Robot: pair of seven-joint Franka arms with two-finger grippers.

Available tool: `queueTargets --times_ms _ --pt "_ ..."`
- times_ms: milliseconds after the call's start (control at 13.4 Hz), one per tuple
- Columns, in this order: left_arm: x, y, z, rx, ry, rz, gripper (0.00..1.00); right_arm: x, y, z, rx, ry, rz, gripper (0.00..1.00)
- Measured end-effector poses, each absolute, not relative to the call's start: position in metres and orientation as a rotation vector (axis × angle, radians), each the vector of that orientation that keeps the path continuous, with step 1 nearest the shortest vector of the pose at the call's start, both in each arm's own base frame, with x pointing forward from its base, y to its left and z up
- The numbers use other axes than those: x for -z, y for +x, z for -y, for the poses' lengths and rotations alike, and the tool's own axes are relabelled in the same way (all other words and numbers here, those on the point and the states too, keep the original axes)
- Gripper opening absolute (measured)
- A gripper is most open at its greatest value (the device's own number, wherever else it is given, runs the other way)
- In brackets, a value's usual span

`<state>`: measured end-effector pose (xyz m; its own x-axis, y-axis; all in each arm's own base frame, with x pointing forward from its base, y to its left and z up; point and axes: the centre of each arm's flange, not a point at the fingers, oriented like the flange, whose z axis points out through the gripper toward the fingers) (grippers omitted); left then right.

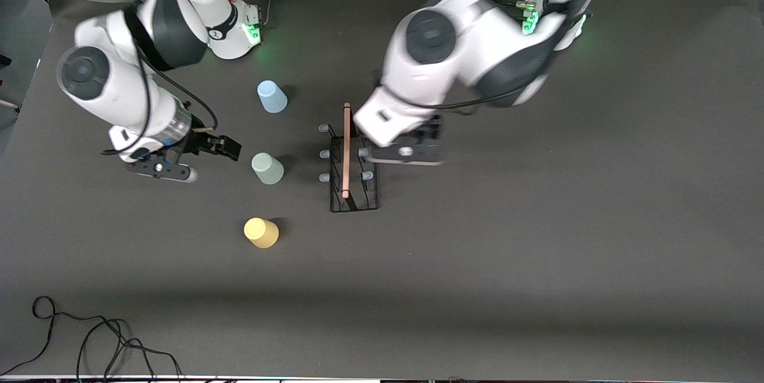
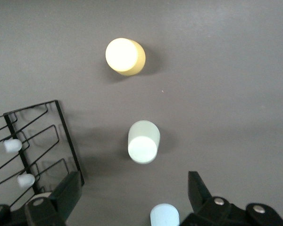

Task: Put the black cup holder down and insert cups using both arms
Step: 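Release the rack and raise the left gripper while the right gripper reaches the green cup, then grasp the pale green cup with the right gripper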

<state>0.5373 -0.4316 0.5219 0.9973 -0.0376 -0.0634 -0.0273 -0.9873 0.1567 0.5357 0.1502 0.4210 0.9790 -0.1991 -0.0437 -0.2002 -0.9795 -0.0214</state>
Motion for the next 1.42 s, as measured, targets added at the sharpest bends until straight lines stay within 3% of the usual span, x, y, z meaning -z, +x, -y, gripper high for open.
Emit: queueTargets --times_ms 298,820,1417 --pt "-0.56 0.547 0.279 0.186 3.019 0.154 1.0 -0.335 0.51 -0.148 0.028 -3.088 -0.316 1.0" --pt "-0.593 0.565 0.056 0.185 3.017 0.223 1.0 -0.268 0.498 -0.145 -0.115 -3.089 -0.391 1.0" --pt "-0.606 0.561 0.01 0.151 3.119 0.164 1.0 -0.238 0.488 -0.164 -0.224 -3.056 -0.432 1.0"
